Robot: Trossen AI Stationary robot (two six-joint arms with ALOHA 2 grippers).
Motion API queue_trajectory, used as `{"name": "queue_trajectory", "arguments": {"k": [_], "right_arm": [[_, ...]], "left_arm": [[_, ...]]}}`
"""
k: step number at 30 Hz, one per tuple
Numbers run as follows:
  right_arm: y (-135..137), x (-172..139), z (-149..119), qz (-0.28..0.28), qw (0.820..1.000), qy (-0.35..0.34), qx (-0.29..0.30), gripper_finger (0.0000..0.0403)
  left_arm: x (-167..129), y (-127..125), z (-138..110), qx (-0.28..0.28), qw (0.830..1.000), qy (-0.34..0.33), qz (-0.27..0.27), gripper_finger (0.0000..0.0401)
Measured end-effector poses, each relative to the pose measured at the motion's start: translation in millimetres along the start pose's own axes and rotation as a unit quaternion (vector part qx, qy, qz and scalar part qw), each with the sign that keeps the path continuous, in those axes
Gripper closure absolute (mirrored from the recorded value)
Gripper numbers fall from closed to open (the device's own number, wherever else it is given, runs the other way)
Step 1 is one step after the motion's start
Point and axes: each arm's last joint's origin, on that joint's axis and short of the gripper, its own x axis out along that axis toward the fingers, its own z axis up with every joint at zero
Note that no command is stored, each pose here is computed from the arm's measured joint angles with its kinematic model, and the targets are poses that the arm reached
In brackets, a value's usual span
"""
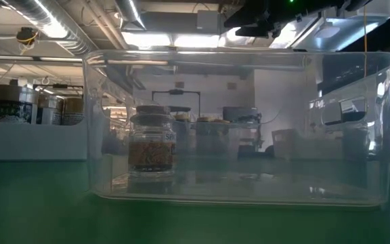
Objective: Sort spices by type
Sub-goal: Put the brown spice bottle into the bottom transparent bin
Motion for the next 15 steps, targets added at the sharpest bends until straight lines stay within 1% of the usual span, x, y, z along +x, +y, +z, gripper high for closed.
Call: {"name": "queue_trajectory", "arguments": {"k": [4, 7, 10, 15], "right_arm": [[0, 0, 0, 0.000, 1.000, 0.000, 0.000, 0.0052], [0, 0, 0, 0.000, 1.000, 0.000, 0.000, 0.0052], [0, 0, 0, 0.000, 1.000, 0.000, 0.000, 0.0052], [0, 0, 0, 0.000, 1.000, 0.000, 0.000, 0.0052]], "left_arm": [[15, -6, -2, -0.003, 1.000, 0.003, -0.012, 0.0072], [27, -10, -5, 0.004, 1.000, 0.003, -0.017, 0.0072], [40, -14, -9, 0.006, 0.999, 0.026, -0.033, 0.0072], [61, -20, -19, -0.018, 0.995, 0.076, -0.060, 0.0072]]}}
